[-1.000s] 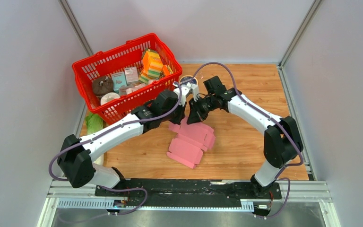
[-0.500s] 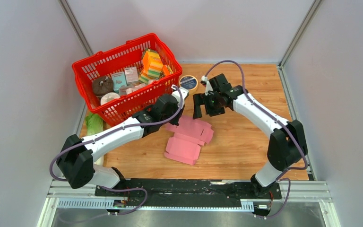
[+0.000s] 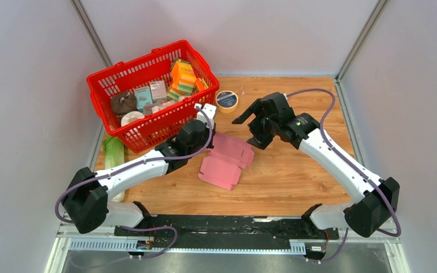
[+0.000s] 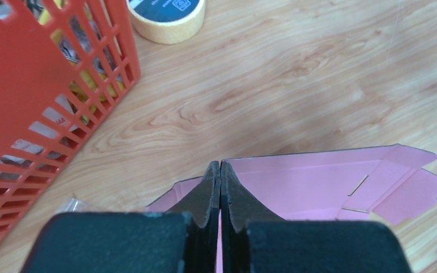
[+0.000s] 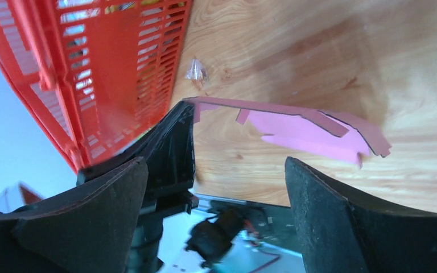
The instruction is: Fold the paper box
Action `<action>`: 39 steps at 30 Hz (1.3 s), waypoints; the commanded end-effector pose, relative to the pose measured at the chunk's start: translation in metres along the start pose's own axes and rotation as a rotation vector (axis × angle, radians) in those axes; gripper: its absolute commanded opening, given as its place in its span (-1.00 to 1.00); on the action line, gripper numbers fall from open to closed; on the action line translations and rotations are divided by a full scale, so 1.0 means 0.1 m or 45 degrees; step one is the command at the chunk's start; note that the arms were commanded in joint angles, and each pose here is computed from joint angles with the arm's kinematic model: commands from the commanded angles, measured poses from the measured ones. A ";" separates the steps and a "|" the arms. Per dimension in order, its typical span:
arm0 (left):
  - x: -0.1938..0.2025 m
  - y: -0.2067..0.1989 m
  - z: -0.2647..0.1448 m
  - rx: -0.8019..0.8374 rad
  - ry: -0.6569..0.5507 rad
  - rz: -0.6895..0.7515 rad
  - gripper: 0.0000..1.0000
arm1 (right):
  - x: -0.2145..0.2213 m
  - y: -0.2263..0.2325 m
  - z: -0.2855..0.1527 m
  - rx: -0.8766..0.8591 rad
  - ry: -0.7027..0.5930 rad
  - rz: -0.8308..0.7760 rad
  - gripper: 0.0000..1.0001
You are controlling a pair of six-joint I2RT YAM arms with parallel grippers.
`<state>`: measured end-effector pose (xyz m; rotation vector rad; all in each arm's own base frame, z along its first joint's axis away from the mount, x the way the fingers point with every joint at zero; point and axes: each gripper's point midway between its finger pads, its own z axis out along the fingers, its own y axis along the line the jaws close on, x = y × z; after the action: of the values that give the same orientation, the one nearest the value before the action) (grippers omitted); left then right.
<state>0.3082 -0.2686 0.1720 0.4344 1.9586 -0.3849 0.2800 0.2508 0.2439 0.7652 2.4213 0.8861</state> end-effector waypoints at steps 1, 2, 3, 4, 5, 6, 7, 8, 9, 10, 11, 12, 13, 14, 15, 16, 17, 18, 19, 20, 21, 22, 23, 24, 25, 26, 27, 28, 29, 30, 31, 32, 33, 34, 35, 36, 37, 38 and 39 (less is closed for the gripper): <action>-0.39 0.02 -0.13 -0.017 -0.200 -0.101 -1.00 | 0.02 0.03 0.14 0.023 -0.007 0.508 0.79; -0.37 0.03 -0.13 -0.020 -0.208 -0.111 -1.00 | 0.03 0.01 0.17 0.026 -0.005 0.547 0.76; -0.38 0.03 -0.13 -0.020 -0.214 -0.125 -1.00 | 0.04 0.01 0.23 0.008 0.001 0.588 0.74; -0.37 0.03 -0.13 -0.020 -0.214 -0.129 -1.00 | 0.04 0.02 0.25 0.000 0.003 0.608 0.68; -0.38 0.02 -0.13 -0.010 -0.220 -0.136 -1.00 | 0.04 0.02 0.27 -0.002 0.004 0.623 0.67; -0.37 0.01 -0.12 -0.011 -0.219 -0.147 -1.00 | 0.05 0.02 0.29 0.000 0.005 0.645 0.66; -0.35 0.01 -0.11 -0.012 -0.211 -0.153 -1.00 | 0.06 0.01 0.31 0.008 0.006 0.655 0.65; -0.35 0.01 -0.11 -0.010 -0.213 -0.157 -1.00 | 0.06 -0.01 0.34 0.022 0.005 0.669 0.64; -0.37 0.00 -0.11 -0.008 -0.216 -0.162 -1.00 | 0.09 -0.05 0.36 0.037 0.009 0.684 0.61; -0.36 0.00 -0.10 -0.007 -0.214 -0.163 -1.00 | 0.10 -0.06 0.38 0.041 0.013 0.707 0.60; -0.36 0.01 -0.10 -0.015 -0.212 -0.165 -1.00 | 0.09 -0.06 0.40 0.040 -0.002 0.721 0.59; -0.35 0.01 -0.10 -0.015 -0.211 -0.168 -1.00 | 0.08 -0.07 0.42 0.040 -0.013 0.729 0.54; -0.36 0.01 -0.10 -0.016 -0.215 -0.170 -1.00 | 0.08 -0.08 0.43 0.046 -0.013 0.743 0.52; -0.35 0.02 -0.10 -0.020 -0.214 -0.171 -1.00 | 0.08 -0.07 0.45 0.048 -0.013 0.751 0.50; -0.35 0.01 -0.10 -0.020 -0.216 -0.175 -1.00 | 0.08 -0.08 0.50 0.060 -0.013 0.757 0.40; -0.35 0.02 -0.10 -0.021 -0.218 -0.176 -1.00 | 0.07 -0.06 0.52 0.058 -0.013 0.768 0.34; -0.35 0.02 -0.10 -0.019 -0.217 -0.174 -1.00 | 0.06 -0.02 0.54 0.040 -0.010 0.768 0.32; -0.36 0.01 -0.10 -0.015 -0.218 -0.175 -1.00 | 0.07 -0.02 0.59 0.050 -0.005 0.767 0.30; -0.35 0.01 -0.10 -0.016 -0.215 -0.174 -1.00 | 0.05 0.03 0.60 0.044 -0.003 0.768 0.30; -0.35 0.01 -0.11 -0.014 -0.214 -0.171 -1.00 | 0.07 0.02 0.62 0.058 0.005 0.767 0.29; -0.35 0.01 -0.11 -0.014 -0.216 -0.171 -1.00 | 0.07 0.00 0.67 0.070 0.005 0.768 0.28; -0.35 0.01 -0.11 -0.014 -0.214 -0.169 -1.00 | 0.08 0.01 0.68 0.070 0.011 0.769 0.25; -0.36 0.01 -0.12 -0.013 -0.218 -0.170 -1.00 | 0.09 0.01 0.70 0.072 0.016 0.776 0.23; -0.35 0.01 -0.11 -0.014 -0.216 -0.170 -1.00 | 0.09 0.01 0.71 0.072 0.018 0.780 0.17; -0.34 0.01 -0.12 -0.013 -0.214 -0.168 -1.00 | 0.09 0.00 0.72 0.072 0.016 0.785 0.15; -0.34 0.00 -0.11 -0.013 -0.214 -0.168 -1.00 | 0.09 0.00 0.72 0.070 0.016 0.789 0.13; -0.32 0.00 -0.11 -0.012 -0.208 -0.166 -1.00 | 0.08 0.00 0.73 0.070 0.015 0.788 0.12; -0.32 0.00 -0.11 -0.013 -0.207 -0.164 -1.00 | 0.09 0.00 0.73 0.070 0.018 0.787 0.12; -0.32 0.00 -0.10 -0.013 -0.205 -0.163 -1.00 | 0.09 0.00 0.72 0.070 0.016 0.787 0.12; -0.30 0.00 -0.10 -0.014 -0.201 -0.162 -1.00 | 0.08 -0.02 0.73 0.076 0.009 0.790 0.11; -0.30 0.00 -0.10 -0.014 -0.201 -0.161 -1.00 | 0.09 -0.03 0.72 0.076 0.008 0.792 0.11; -0.30 0.00 -0.09 -0.015 -0.199 -0.161 -1.00 | 0.08 -0.03 0.71 0.068 0.006 0.796 0.06; -0.29 0.00 -0.09 -0.015 -0.198 -0.160 -1.00 | 0.08 -0.04 0.72 0.066 0.003 0.803 0.01; -0.28 0.00 -0.09 -0.018 -0.195 -0.159 -1.00 | 0.08 -0.03 0.71 0.058 0.002 0.804 -0.04; -0.28 0.00 -0.09 -0.016 -0.194 -0.158 -1.00 | 0.07 -0.03 0.70 0.054 0.000 0.808 -0.06; -0.28 0.00 -0.09 -0.018 -0.195 -0.161 -1.00 | 0.07 -0.04 0.71 0.056 -0.004 0.808 -0.10; -0.27 0.00 -0.09 -0.018 -0.193 -0.159 -1.00 | 0.07 -0.03 0.71 0.054 -0.004 0.806 -0.16; -0.26 0.00 -0.08 -0.021 -0.190 -0.159 -1.00 | 0.06 -0.03 0.71 0.052 -0.006 0.809 -0.22; -0.25 0.00 -0.09 -0.019 -0.187 -0.160 -1.00 | 0.07 -0.02 0.71 0.048 -0.004 0.806 -0.25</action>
<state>0.3110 -0.2655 0.1916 0.2877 1.8785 -0.4467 0.3083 0.2832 0.1745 1.5877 2.2844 0.9841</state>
